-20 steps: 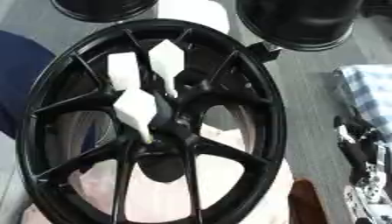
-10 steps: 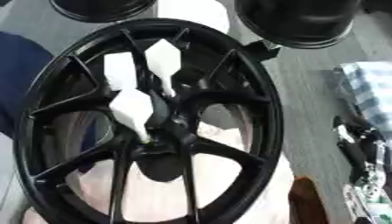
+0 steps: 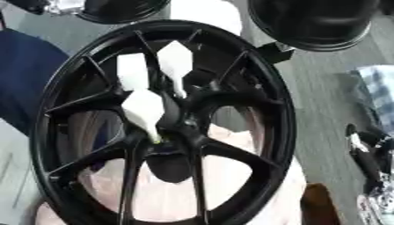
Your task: Pull the pin out of the wheel hub.
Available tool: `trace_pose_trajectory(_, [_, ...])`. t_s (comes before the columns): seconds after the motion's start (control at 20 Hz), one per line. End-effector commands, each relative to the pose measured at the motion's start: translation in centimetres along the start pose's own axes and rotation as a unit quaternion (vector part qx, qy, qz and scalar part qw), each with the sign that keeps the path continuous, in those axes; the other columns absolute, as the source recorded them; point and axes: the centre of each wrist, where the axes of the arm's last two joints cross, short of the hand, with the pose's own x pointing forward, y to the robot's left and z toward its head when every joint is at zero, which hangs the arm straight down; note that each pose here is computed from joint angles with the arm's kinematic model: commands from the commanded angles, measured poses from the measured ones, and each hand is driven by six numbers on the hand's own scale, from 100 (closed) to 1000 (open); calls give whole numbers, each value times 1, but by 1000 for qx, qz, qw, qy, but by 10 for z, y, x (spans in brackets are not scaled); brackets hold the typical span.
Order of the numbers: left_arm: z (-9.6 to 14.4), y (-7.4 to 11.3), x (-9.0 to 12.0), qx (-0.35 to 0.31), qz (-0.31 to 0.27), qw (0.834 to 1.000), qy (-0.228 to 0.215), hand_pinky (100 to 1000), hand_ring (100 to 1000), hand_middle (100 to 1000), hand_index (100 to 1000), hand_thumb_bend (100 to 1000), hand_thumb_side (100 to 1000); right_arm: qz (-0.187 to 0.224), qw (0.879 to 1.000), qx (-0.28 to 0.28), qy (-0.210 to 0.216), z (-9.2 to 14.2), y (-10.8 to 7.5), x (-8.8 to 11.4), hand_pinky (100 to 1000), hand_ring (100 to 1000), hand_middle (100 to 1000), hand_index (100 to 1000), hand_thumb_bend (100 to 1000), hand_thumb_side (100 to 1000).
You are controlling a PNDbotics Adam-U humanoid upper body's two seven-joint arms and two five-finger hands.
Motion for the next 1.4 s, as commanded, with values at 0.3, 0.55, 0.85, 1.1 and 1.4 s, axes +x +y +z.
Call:
trace_pose_trajectory(0.3, [-8,11,47,-66,-53,991,-100,752,691,690,835,339,517,8,1000,2,-26,-9,-4,12,682,755,600,732,432,301])
trace_pose_trajectory(0.55, [11,12,46,-67,-43,991,-111,798,757,749,869,344,541,9,1000,2,-27,-10,-5,12,682,755,601,732,431,303])
trace_pose_trajectory(0.85, [-6,8,18,-84,9,996,-24,838,795,788,886,419,578,8,1000,4,-26,-10,-4,12,681,755,601,732,432,304])
trace_pose_trajectory(1.1, [-21,2,19,-96,33,995,13,837,794,787,886,431,593,5,1000,6,-26,-10,-3,12,681,755,601,732,434,304])
trace_pose_trajectory(1.4, [-22,-7,22,-112,70,991,37,835,792,782,880,491,622,3,1000,7,-27,-11,-1,13,682,756,601,732,435,304])
